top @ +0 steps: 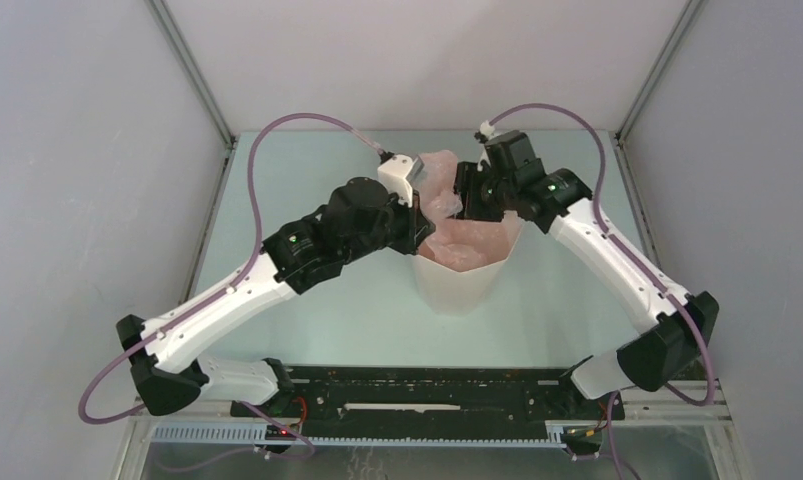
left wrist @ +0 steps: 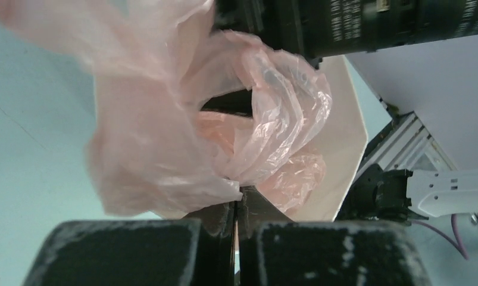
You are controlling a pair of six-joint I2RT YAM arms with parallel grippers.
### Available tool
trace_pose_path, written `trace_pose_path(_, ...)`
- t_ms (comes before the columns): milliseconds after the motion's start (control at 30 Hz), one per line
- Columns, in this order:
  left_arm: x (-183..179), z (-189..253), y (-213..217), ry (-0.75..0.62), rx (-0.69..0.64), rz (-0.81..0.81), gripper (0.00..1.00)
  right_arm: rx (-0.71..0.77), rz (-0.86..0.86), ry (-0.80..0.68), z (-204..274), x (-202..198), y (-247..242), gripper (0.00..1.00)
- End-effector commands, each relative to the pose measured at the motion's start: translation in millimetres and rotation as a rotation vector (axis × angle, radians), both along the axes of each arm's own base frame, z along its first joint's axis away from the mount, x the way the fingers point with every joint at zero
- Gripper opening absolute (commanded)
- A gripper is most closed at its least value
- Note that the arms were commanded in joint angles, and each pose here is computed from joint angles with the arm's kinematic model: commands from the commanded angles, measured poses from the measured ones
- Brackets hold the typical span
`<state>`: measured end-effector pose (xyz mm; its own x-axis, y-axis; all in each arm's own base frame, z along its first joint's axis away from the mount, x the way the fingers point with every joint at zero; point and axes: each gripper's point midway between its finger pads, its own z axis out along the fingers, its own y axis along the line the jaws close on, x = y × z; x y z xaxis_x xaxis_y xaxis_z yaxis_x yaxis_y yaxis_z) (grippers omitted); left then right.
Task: Put the trash bags into the trash bin
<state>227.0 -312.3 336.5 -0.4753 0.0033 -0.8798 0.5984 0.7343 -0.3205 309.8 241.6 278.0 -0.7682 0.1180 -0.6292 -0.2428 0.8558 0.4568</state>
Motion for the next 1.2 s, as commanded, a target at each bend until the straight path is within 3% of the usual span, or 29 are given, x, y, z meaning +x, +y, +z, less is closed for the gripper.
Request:
trace_pose_path(0, -5.1, 29.2, -8.2, 0.008, -0.068, -0.037, 0.01, -0.033, -0.021, 0.036, -11.9, -10.3, -2.4, 0.60)
trace_pose_path(433, -5.2, 30.3, -9.2, 0.011, -0.074, -0.040, 0.00, -0.008, -0.114, -0.142, 77.7, -41.0, -55.1, 0.66)
trace_pose_path(500, -3.7, 31.8, -11.5, 0.011, -0.077, -0.043, 0.00, 0.031, -0.129, -0.158, 92.5, -46.8, -59.8, 0.71)
trace_pose_path(600, -3.5, 31.7, -16.1, 0.019, -0.078, -0.060, 0.00, 0.158, -0.046, -0.238, 126.7, -63.6, -41.2, 0.87)
trace_pose_path(633, -3.6, 31.8, -16.9, 0.019, -0.077, -0.064, 0.00, 0.200, -0.020, -0.278, 138.0, -68.2, -31.9, 0.97)
trace_pose_path(700, -3.6, 29.6, -18.5, 0.023, -0.072, -0.070, 0.00, 0.263, 0.014, -0.337, 151.3, -73.0, -14.7, 1.00)
trace_pose_path(800, -5.7, 29.2, -20.7, 0.031, -0.076, -0.085, 0.00, 0.313, -0.019, -0.317, 148.6, -62.0, 0.0, 0.98)
trace_pose_path(933, -7.3, 27.4, -21.9, 0.047, -0.083, -0.089, 0.00, 0.361, -0.085, -0.193, 130.0, -49.1, 16.7, 0.81)
trace_pose_path(1000, -7.6, 28.0, -21.9, 0.051, -0.089, -0.086, 0.02, 0.330, -0.207, -0.156, 115.9, -41.3, 6.2, 0.79)
trace_pose_path(1133, -8.3, 25.0, -24.9, 0.072, -0.123, -0.079, 0.03, 0.355, -0.245, -0.166, 111.2, -42.1, 4.9, 0.76)
trace_pose_path(1167, -8.7, 23.6, -26.0, 0.082, -0.134, -0.076, 0.03, 0.364, -0.241, -0.154, 108.3, -43.3, 7.7, 0.70)
